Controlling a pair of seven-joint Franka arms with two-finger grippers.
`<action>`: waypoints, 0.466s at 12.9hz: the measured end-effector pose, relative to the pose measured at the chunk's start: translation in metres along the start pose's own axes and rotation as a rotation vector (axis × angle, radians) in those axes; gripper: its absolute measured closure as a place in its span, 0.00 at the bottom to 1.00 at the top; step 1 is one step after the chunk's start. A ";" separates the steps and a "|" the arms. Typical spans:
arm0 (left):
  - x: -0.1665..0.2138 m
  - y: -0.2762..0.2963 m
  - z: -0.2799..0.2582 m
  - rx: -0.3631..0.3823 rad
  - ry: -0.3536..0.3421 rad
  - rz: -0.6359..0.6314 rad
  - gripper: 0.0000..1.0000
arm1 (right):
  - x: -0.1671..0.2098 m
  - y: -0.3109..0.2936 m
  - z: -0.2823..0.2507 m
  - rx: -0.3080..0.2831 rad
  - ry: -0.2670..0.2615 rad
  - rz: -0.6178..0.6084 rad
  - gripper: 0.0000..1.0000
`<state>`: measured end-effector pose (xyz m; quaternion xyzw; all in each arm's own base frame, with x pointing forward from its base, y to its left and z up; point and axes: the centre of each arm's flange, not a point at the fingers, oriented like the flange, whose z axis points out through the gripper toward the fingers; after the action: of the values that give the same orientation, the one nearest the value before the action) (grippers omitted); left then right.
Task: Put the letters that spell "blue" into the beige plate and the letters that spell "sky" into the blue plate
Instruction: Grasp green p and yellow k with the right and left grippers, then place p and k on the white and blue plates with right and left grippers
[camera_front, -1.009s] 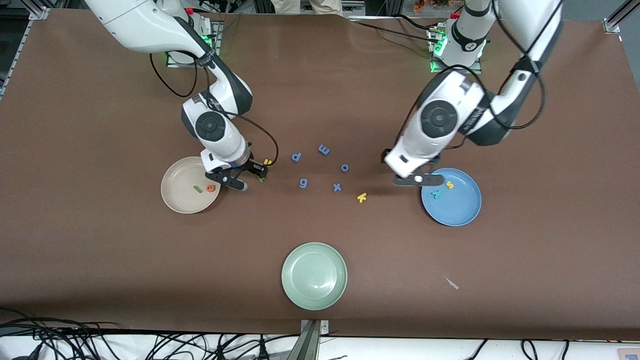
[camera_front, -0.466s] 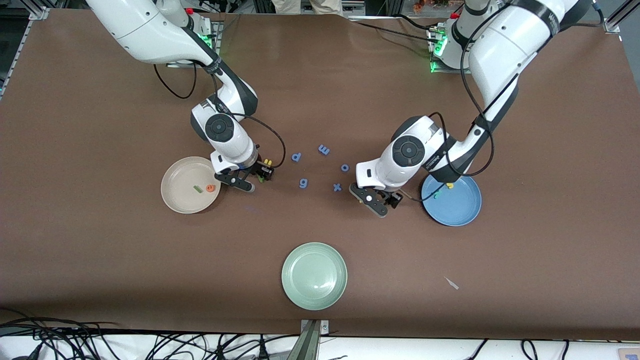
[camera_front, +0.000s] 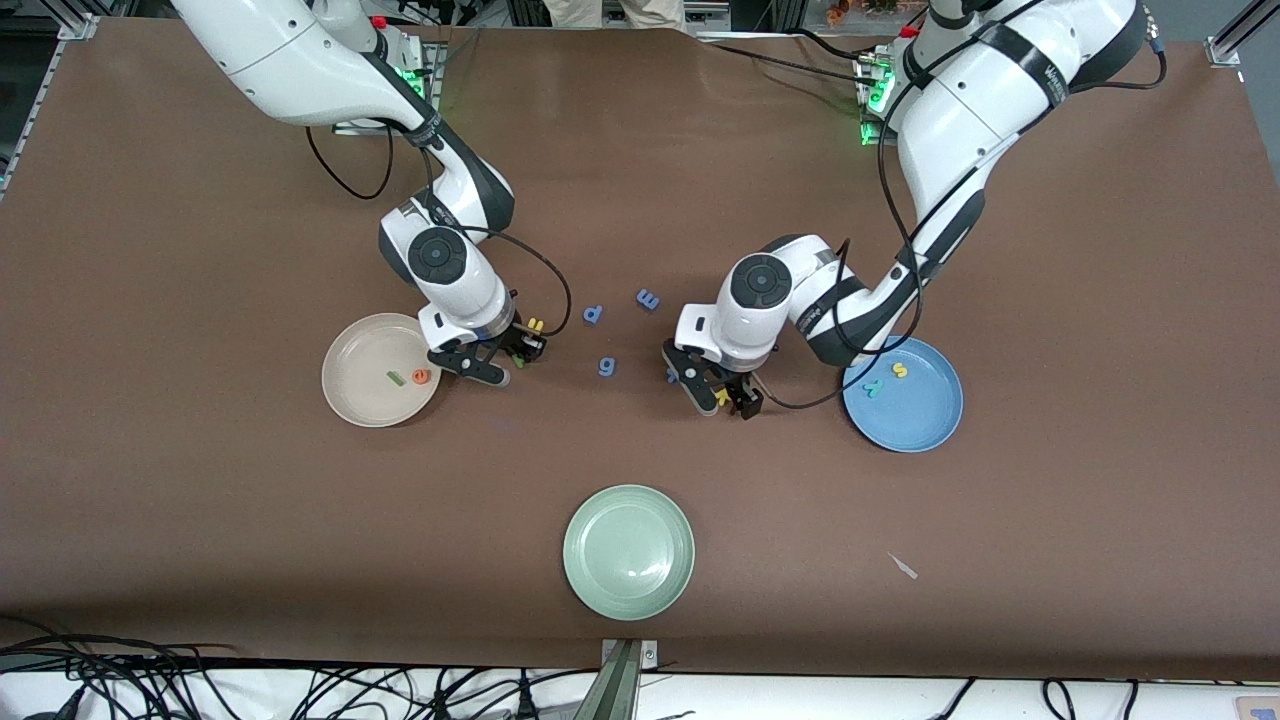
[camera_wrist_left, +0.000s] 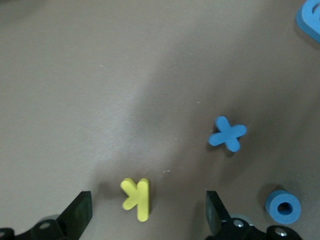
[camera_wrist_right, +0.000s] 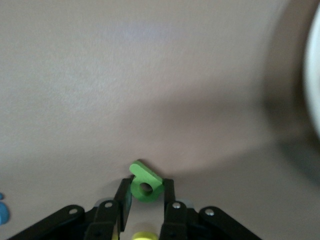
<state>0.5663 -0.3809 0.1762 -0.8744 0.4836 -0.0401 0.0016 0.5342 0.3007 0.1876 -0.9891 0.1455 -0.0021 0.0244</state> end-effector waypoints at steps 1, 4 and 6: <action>-0.001 -0.002 0.001 0.001 -0.001 0.002 0.00 | 0.012 0.006 -0.009 -0.028 0.001 -0.039 0.70; -0.005 -0.012 0.003 0.006 -0.004 -0.004 0.08 | 0.046 0.036 -0.033 -0.089 0.014 -0.171 0.70; -0.006 -0.011 0.007 0.002 -0.008 -0.005 0.19 | 0.063 0.063 -0.042 -0.139 -0.004 -0.249 0.70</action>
<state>0.5734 -0.3703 0.1691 -0.8758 0.4812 -0.0371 0.0042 0.5759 0.2207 0.2263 -0.9988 0.0214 0.0071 -0.0444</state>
